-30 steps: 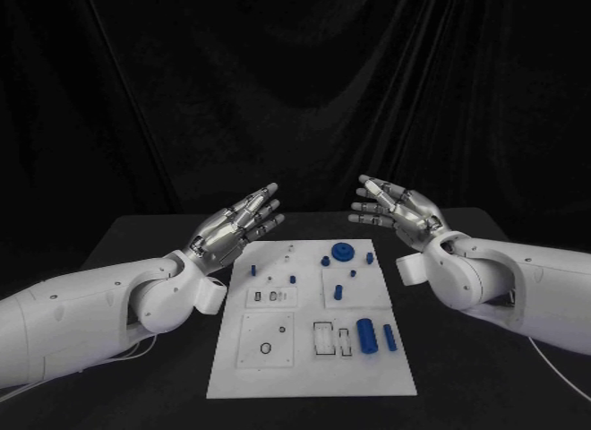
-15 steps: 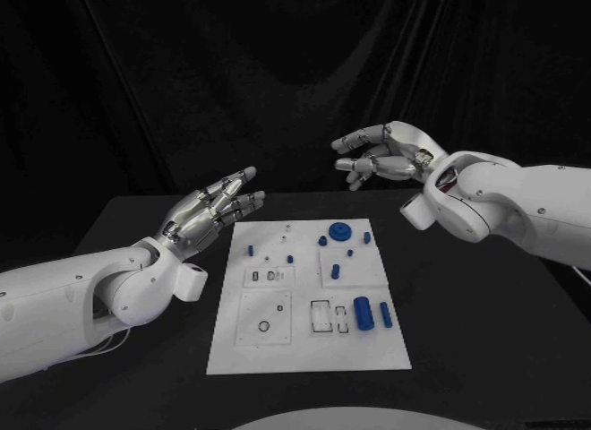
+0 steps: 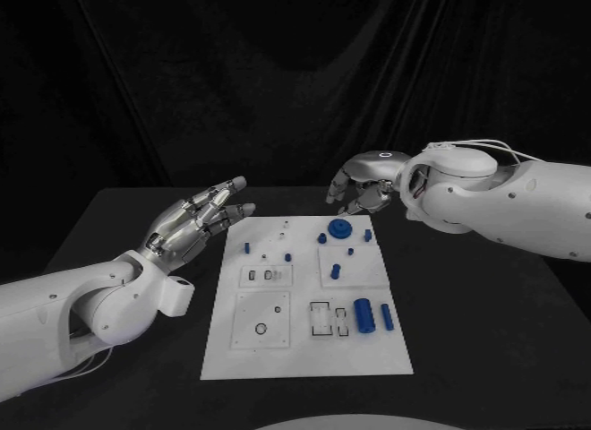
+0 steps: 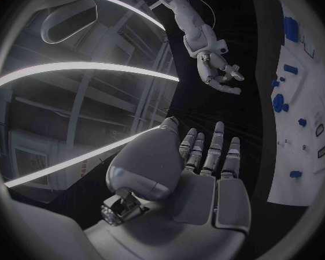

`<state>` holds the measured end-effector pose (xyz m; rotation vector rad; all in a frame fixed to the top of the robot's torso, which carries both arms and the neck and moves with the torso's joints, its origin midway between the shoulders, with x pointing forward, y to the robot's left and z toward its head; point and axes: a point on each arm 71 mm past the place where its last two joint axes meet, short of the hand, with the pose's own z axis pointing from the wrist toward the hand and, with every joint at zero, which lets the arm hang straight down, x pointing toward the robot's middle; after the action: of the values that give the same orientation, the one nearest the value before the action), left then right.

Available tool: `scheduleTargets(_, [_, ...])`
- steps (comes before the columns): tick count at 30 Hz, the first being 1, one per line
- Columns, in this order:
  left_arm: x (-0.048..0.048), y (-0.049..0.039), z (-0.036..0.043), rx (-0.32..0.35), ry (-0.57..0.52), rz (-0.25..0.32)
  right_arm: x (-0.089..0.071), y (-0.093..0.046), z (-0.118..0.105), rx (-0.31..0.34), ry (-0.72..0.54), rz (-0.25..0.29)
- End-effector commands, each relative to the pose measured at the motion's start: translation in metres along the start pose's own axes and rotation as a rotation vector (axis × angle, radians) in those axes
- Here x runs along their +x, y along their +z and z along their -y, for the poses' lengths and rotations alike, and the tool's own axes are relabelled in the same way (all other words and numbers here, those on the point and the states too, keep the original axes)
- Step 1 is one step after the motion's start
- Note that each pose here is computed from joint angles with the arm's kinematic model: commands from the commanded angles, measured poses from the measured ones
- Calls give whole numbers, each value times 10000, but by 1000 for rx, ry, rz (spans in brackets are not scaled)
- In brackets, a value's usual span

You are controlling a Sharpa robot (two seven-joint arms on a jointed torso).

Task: Assemble the parts on the task board

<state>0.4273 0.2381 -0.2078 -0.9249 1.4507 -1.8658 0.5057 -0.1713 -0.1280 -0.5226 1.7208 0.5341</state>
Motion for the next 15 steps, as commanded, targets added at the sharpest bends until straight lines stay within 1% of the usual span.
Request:
scheduleTargets(1, [27, 2, 69, 74, -22, -34, 23, 14, 42, 78, -239, -53])
scheduleTargets(6, [10, -5, 73, 75, -27, -39, 53, 54, 26, 75, -272, -50])
scheduleTargets(15, [15, -12, 76, 74, -35, -47, 118, 112, 11, 54, -275, -27])
